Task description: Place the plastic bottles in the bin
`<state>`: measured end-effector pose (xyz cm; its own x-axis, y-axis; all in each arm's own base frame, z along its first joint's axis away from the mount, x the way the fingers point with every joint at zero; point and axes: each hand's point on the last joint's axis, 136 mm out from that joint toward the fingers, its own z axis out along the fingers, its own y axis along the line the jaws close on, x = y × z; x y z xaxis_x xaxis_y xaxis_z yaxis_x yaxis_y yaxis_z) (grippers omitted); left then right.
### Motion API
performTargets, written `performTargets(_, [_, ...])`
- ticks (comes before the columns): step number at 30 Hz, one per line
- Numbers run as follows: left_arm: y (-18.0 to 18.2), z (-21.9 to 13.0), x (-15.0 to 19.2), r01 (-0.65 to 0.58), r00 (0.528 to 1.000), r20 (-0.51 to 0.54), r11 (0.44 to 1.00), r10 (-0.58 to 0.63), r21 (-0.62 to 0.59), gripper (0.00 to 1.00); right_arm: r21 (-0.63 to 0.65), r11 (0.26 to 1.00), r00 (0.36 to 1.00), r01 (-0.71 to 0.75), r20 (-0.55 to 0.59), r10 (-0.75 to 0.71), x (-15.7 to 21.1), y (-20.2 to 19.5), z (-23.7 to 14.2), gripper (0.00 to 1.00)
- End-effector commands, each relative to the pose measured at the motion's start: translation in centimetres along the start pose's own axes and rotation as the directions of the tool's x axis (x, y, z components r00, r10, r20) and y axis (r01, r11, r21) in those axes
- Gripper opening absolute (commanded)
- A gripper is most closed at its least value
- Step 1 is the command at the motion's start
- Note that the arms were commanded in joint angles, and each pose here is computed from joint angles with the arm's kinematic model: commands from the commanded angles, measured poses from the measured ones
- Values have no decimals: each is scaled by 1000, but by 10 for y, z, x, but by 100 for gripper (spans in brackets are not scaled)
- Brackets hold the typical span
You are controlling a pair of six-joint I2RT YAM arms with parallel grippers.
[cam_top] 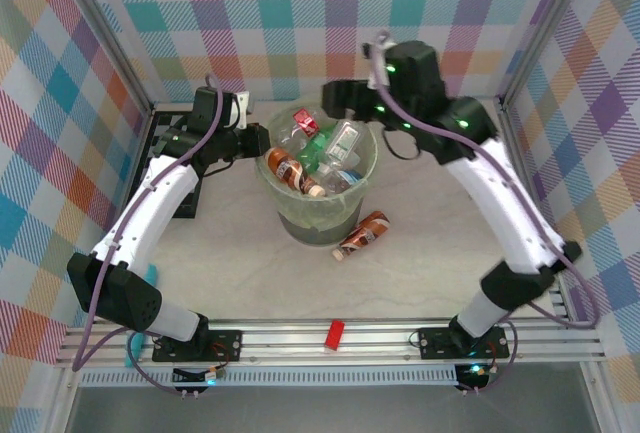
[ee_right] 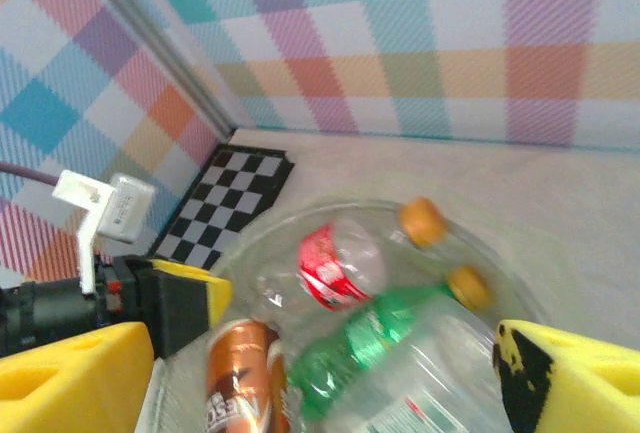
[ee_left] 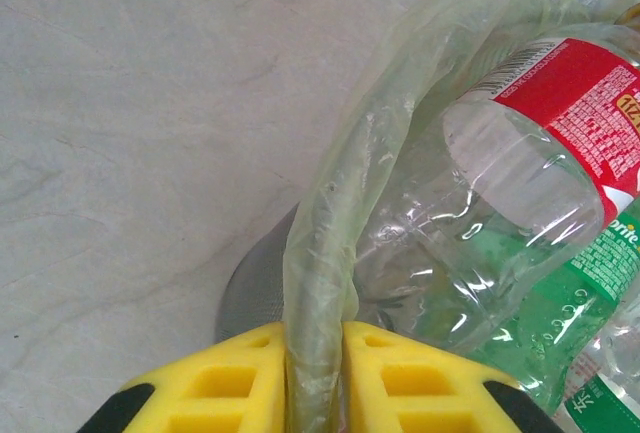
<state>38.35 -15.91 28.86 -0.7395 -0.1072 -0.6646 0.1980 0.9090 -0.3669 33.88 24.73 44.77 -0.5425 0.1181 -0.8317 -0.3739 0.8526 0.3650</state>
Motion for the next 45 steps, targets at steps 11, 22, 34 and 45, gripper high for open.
performTargets(11, [6, -4, -22, 47, 993, 113, 998, -43, -40, 13, 479, 786, 845, -392, -149, 513, 190, -148, -45, 77])
performTargets(22, [27, -9, -24, 72, 989, 140, 986, -51, -150, 9, 418, 652, 588, -632, -290, 755, 304, -127, 42, 74])
performTargets(34, [32, -17, -30, 94, 983, 170, 982, -66, -163, 8, 524, 592, 507, -612, -315, 802, 352, -138, 77, 80])
performTargets(45, [27, -17, -27, 86, 986, 155, 988, -65, -130, 8, 559, 584, 515, -589, -297, 804, 367, -150, 92, 69])
